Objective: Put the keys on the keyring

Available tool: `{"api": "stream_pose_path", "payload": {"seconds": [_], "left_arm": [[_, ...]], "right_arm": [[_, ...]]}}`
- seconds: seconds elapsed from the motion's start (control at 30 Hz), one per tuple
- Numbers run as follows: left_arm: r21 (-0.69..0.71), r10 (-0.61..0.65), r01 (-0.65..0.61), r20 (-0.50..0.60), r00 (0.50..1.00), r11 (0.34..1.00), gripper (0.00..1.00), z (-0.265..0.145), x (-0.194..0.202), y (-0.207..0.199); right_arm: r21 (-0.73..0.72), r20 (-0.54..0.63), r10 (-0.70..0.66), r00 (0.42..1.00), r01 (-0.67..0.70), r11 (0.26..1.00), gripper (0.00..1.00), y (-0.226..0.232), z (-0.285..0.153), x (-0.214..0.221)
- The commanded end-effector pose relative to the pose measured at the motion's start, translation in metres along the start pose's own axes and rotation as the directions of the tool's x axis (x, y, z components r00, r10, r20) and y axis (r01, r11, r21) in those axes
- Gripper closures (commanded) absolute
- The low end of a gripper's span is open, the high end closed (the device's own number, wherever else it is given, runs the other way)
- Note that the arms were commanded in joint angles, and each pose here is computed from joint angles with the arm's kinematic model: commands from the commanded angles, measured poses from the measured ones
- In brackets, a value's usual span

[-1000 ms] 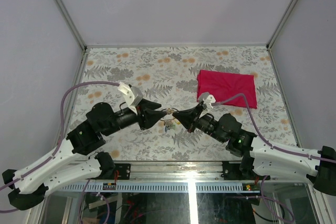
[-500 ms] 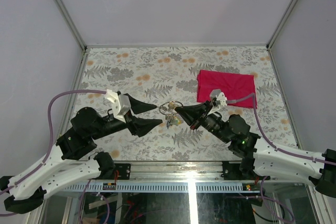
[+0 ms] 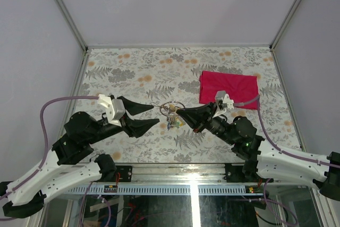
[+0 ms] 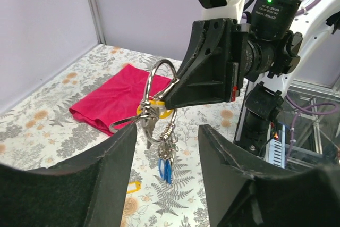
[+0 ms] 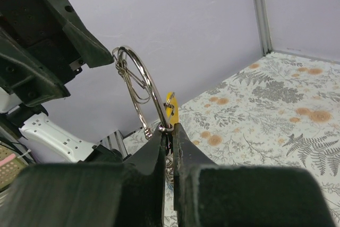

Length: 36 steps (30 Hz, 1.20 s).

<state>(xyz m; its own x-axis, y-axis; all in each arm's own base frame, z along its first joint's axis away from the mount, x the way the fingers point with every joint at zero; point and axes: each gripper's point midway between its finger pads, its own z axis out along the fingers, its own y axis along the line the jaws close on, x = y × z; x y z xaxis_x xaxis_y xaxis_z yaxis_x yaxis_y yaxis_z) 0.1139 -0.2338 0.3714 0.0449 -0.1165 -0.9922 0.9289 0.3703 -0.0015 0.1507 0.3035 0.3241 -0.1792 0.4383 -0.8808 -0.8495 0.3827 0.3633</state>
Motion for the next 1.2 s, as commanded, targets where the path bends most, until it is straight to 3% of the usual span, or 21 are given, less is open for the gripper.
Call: {"api": "stream_pose_path", "payload": {"seconds": [0.0,0.53,1.0,1.1,1.17], "left_arm": [[-0.019,0.036,-0.035,0.043,0.998,0.999,0.51,-0.005,-0.016,0.002],[0.052,-0.047,0.041,0.104,0.993,0.998,0.45,0.008,-0.016,-0.009],[0.143,-0.057,0.040,0.117,0.991,0.989,0.85,0.022,-0.023,-0.022],[0.149,-0.058,0.040,0.121,0.991,0.988,0.99,0.023,-0.024,-0.023],[0.150,-0.058,0.040,0.121,0.991,0.988,1.00,0.022,-0.025,-0.023]], "right_arm": [[-0.095,0.180,0.008,0.984,0.010,0.995,1.00,0.027,0.001,-0.060],[-0.163,0.216,0.026,0.976,0.010,0.987,1.00,0.043,0.002,-0.077],[-0.175,0.195,0.025,0.980,0.010,0.984,1.00,0.046,0.003,-0.073],[-0.172,0.188,0.021,0.982,0.012,0.985,1.00,0.045,0.003,-0.071],[-0.168,0.185,0.010,0.983,0.022,0.986,0.99,0.044,0.001,-0.072]]}}
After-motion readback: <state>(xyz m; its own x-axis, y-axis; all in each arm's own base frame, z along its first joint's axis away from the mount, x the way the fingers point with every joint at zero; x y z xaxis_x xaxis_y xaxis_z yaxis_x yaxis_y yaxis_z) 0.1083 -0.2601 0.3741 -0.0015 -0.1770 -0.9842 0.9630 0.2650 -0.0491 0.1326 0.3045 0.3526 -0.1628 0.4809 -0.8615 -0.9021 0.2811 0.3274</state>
